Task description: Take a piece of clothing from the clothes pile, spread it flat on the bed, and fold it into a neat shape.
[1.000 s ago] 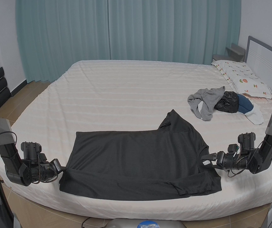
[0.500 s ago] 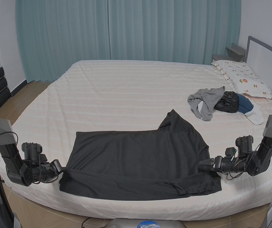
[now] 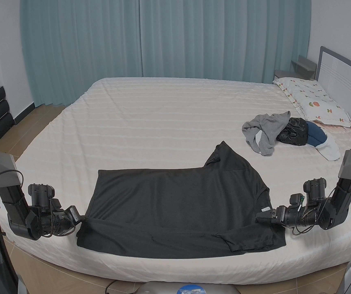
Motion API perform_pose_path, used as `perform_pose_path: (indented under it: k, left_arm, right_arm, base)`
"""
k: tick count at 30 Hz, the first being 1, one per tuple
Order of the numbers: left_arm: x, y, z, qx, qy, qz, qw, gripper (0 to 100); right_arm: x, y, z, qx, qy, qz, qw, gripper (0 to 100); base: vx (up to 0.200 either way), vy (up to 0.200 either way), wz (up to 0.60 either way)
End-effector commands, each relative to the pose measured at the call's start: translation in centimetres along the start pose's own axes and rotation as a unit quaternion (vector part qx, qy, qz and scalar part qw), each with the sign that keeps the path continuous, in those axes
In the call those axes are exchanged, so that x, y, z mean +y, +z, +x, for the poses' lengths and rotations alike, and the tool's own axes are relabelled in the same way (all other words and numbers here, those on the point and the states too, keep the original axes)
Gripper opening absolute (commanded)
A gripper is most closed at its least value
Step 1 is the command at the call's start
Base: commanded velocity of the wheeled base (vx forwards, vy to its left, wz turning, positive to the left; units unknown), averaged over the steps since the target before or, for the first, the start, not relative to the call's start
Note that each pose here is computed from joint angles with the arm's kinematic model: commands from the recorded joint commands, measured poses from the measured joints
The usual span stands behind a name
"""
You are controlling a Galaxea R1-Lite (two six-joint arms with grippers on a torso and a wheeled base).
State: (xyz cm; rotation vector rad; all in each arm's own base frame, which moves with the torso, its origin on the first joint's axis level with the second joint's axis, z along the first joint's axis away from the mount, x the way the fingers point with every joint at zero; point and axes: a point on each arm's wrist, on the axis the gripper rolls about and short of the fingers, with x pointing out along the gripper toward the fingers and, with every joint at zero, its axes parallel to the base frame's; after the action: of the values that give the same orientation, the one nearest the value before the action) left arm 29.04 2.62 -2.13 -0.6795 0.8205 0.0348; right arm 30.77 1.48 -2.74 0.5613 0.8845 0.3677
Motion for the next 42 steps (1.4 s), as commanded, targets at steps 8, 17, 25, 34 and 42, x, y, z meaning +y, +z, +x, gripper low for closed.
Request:
perform_pose_path:
  k: [8,17,25,34,42]
  left_arm:
    - [0.0,0.1,0.0,-0.001,0.0,-0.001,1.0,0]
    - [0.0,0.0,0.0,-0.001,0.0,0.0,1.0,0]
    - [0.0,0.1,0.0,-0.002,0.0,0.0,1.0,0]
    - [-0.1,0.1,-0.2,-0.004,-0.001,0.001,1.0,0]
    - [-0.3,0.3,-0.8,-0.013,-0.003,0.013,0.9998,0]
  right_arm:
    - [0.7,-0.4,-1.3,-0.048,0.033,-0.029,0.9979,100]
    - [0.1,-1.5,-0.1,-0.023,0.026,-0.025,0.9991,100]
    - [0.0,-1.7,0.0,-0.019,0.024,-0.024,0.9992,0]
    - [-0.2,-1.8,-0.6,-0.022,0.02,-0.022,0.9993,0]
    - [0.4,-1.3,-1.9,-0.048,0.029,-0.031,0.9979,0]
  base:
    - [0.0,0.0,0.0]
    - [0.0,0.0,0.0]
    - [0.0,0.0,0.0]
    - [0.0,0.0,0.0]
    - [0.0,0.0,0.0]
